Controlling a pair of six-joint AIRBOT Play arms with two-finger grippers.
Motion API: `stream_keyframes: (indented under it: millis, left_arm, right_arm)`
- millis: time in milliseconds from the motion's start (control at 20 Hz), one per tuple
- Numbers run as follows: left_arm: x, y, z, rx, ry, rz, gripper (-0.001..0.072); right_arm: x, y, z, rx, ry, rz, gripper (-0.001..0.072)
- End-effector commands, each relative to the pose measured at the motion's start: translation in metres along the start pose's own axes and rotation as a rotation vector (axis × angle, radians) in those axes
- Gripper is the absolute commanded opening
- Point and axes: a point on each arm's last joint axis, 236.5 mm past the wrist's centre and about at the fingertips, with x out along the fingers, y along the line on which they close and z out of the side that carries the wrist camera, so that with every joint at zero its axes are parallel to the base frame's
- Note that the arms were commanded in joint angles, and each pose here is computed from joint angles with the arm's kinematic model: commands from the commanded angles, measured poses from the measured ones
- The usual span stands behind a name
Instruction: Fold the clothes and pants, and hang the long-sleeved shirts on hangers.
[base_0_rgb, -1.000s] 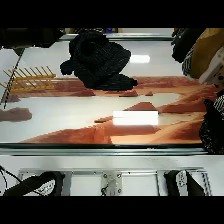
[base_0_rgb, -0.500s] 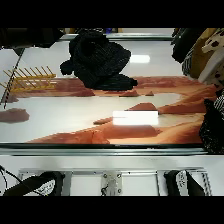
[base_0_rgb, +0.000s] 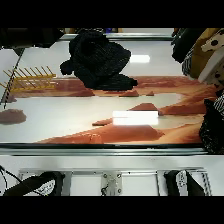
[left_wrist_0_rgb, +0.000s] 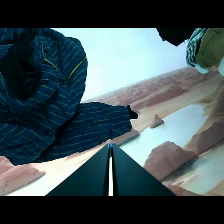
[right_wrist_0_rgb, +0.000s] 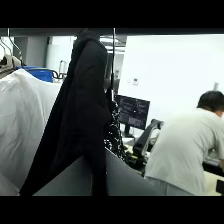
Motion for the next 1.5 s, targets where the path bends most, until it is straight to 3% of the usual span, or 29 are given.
stream_keyframes:
  millis: [0, 700, 1450]
  left_arm:
    - [0.0, 0.0, 0.0, 0.0, 0.0, 0.0, 0.0017]
    - [0.001, 0.0, -0.001, -0.001, 0.004, 0.0, 0.0017]
    - [0.001, -0.001, -0.014, -0.001, 0.06, -0.007, 0.0017]
  right_arm:
    - [-0.011, -0.006, 0.033, 0.001, -0.103, -0.025, 0.0014]
    - [-0.03, -0.009, 0.061, 0.015, -0.163, -0.03, 0.0014]
    - [0.031, -0.002, -0.032, 0.02, 0.007, -0.017, 0.0014]
